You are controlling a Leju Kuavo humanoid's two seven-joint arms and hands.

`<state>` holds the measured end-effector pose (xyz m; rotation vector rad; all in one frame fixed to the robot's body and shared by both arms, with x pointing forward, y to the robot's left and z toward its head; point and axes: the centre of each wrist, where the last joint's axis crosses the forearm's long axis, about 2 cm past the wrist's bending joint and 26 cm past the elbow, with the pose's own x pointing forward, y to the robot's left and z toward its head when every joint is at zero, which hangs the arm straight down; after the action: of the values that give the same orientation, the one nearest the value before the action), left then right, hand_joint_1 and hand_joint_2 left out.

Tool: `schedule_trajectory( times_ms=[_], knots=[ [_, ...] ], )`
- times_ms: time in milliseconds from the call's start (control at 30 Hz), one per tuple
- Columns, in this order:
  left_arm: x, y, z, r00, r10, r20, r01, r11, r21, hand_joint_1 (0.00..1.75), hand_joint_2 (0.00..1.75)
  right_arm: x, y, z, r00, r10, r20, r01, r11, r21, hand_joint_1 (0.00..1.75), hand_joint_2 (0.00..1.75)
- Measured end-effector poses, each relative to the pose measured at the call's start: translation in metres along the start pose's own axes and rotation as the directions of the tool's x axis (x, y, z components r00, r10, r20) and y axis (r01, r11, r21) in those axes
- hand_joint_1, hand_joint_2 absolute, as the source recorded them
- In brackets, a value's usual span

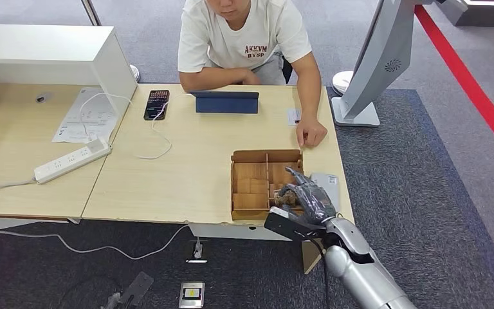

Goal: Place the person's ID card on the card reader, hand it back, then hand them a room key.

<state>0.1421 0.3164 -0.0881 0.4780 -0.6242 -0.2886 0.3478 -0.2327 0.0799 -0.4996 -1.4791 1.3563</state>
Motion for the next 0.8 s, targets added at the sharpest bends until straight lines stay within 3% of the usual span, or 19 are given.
schedule_trajectory(
  times_ms=[800],
  knots=[
    [0.0005,-0.0009,0.0004,1.0,-0.009,0.024,0.009,1.0,0.007,0.0,1.75,0.0008,-0.0071,-0.0023,1.0,-0.01,0.021,0.011,1.0,-0.017,0.0,1.75]
  ],
)
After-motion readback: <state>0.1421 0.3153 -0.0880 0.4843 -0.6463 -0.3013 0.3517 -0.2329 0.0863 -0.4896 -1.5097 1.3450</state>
